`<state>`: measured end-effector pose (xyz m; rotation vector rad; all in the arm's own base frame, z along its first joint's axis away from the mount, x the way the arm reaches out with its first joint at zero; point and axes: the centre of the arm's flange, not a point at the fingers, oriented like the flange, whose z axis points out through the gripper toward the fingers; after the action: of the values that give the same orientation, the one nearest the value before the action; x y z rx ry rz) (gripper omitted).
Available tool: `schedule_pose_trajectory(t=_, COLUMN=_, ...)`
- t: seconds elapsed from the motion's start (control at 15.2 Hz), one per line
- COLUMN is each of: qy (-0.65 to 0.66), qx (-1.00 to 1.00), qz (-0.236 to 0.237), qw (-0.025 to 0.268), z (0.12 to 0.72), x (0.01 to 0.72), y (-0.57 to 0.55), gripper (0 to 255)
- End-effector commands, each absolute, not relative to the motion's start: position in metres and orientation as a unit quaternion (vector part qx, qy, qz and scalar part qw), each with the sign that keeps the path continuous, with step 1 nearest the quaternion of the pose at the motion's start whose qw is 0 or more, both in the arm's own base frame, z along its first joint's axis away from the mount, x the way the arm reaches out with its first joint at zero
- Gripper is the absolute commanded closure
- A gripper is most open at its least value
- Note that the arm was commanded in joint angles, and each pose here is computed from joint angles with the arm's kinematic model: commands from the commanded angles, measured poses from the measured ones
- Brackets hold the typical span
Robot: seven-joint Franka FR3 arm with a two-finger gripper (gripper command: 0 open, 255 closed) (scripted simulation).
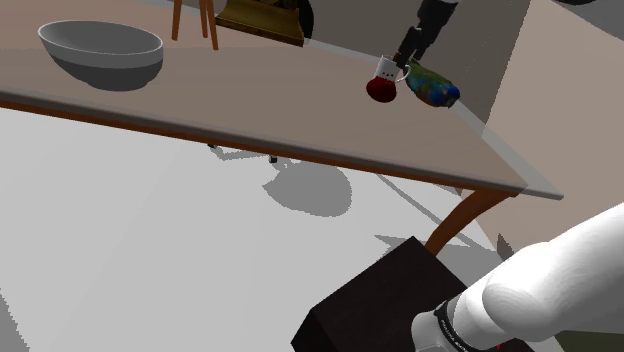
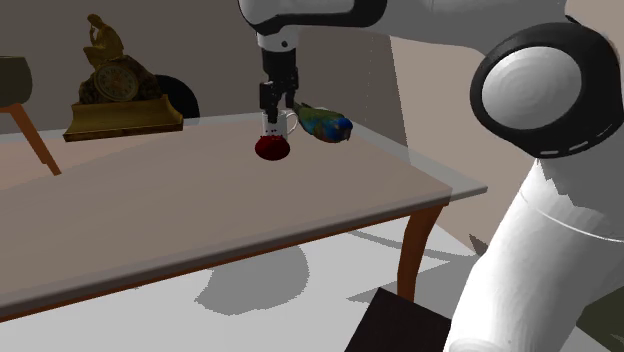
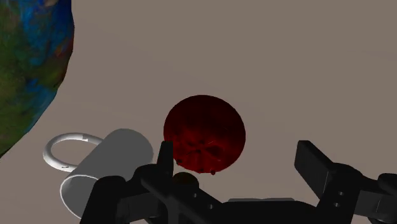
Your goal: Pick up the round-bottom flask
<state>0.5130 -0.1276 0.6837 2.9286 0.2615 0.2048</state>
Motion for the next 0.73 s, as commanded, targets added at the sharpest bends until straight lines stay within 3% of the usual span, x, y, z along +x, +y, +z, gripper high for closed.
schedule_pose_trajectory(t=0.0, qy=0.088, qx=0.988, qz=0.075, qw=0.102, z=0.690, x=0.533, y=-0.139, gripper=0)
schedule_pose_trajectory(t=0.26, qy=0.086, qx=0.987, qz=0.084, qw=0.109, z=0.702, x=0.563, y=-0.160, gripper=0)
schedule_pose_trajectory(t=0.66, qy=0.086, qx=0.987, qz=0.084, qw=0.109, z=0.670, x=0.563, y=-0.160, gripper=0)
